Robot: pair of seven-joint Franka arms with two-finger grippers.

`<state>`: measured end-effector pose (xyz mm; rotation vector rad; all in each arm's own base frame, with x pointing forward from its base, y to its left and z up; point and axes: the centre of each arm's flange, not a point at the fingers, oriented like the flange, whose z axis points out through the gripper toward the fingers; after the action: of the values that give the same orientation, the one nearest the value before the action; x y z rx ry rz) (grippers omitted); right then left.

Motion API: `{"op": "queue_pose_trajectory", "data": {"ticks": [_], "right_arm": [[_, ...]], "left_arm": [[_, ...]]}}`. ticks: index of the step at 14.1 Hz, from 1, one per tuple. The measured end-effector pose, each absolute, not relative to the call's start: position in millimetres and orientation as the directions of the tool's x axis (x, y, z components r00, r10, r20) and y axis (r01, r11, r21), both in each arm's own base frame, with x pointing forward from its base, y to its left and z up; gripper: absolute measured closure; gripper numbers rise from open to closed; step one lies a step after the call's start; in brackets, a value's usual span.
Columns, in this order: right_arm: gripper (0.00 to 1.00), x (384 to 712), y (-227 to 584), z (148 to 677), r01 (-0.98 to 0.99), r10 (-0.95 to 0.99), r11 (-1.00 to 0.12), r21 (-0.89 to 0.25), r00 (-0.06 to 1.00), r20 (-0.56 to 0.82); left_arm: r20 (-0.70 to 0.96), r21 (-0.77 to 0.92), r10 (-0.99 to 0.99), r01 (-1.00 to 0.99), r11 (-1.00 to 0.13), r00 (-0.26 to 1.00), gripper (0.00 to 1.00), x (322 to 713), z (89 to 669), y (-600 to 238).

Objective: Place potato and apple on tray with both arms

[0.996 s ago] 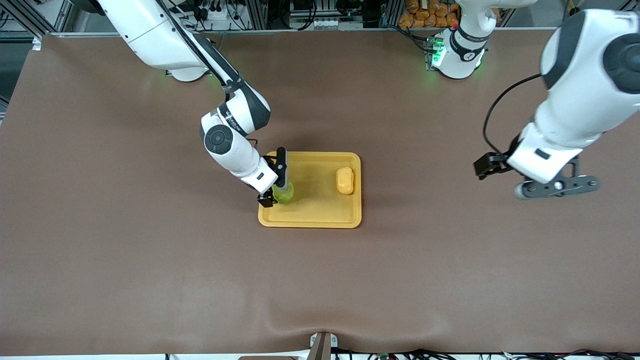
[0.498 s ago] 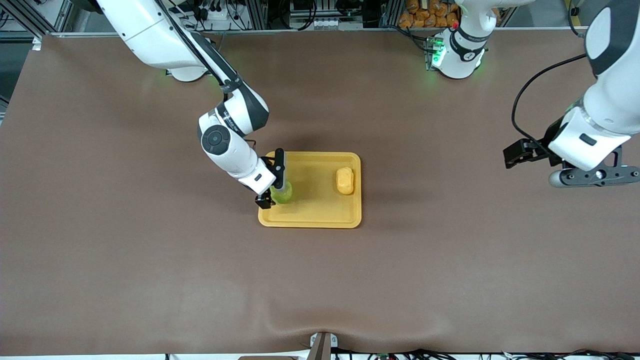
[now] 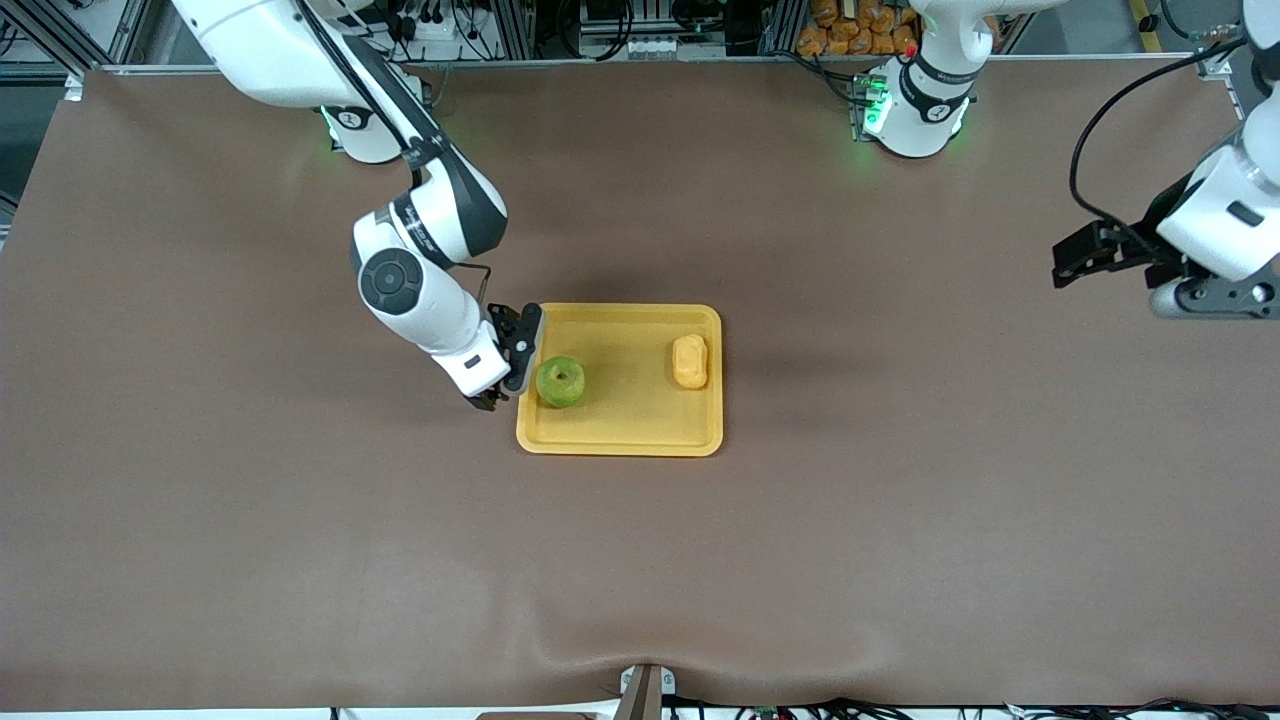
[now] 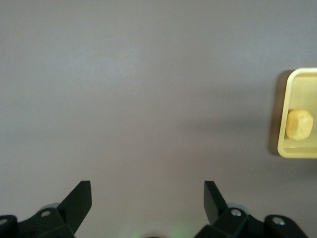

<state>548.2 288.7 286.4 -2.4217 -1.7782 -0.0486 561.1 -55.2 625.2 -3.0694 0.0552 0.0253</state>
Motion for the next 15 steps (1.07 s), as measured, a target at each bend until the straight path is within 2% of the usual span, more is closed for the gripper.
{"op": "queue_pose_trajectory", "data": {"ticks": [2, 5, 10, 15], "right_arm": [[0.00, 555, 271, 307, 0.912, 0.908, -0.401, -0.085, 0.408, 0.093], [0.00, 586, 208, 359, 0.802, 0.795, -0.595, -0.049, 0.596, 0.112], [0.00, 614, 85, 451, 0.588, 0.584, -0.805, -0.083, 0.809, 0.065], [0.00, 585, 46, 518, 0.224, 0.226, -0.969, -0.102, 0.974, -0.007]], "left_arm": [[-0.038, -0.078, -0.025, -0.028, -0.997, 0.999, 0.00, 546, 632, -50], [-0.049, -0.070, -0.026, -0.029, -0.997, 0.998, 0.00, 524, 649, -53], [-0.043, -0.070, -0.018, -0.021, -0.997, 0.999, 0.00, 503, 670, -49], [-0.045, -0.065, -0.002, -0.005, -0.998, 0.999, 0.00, 501, 672, -40]]}}
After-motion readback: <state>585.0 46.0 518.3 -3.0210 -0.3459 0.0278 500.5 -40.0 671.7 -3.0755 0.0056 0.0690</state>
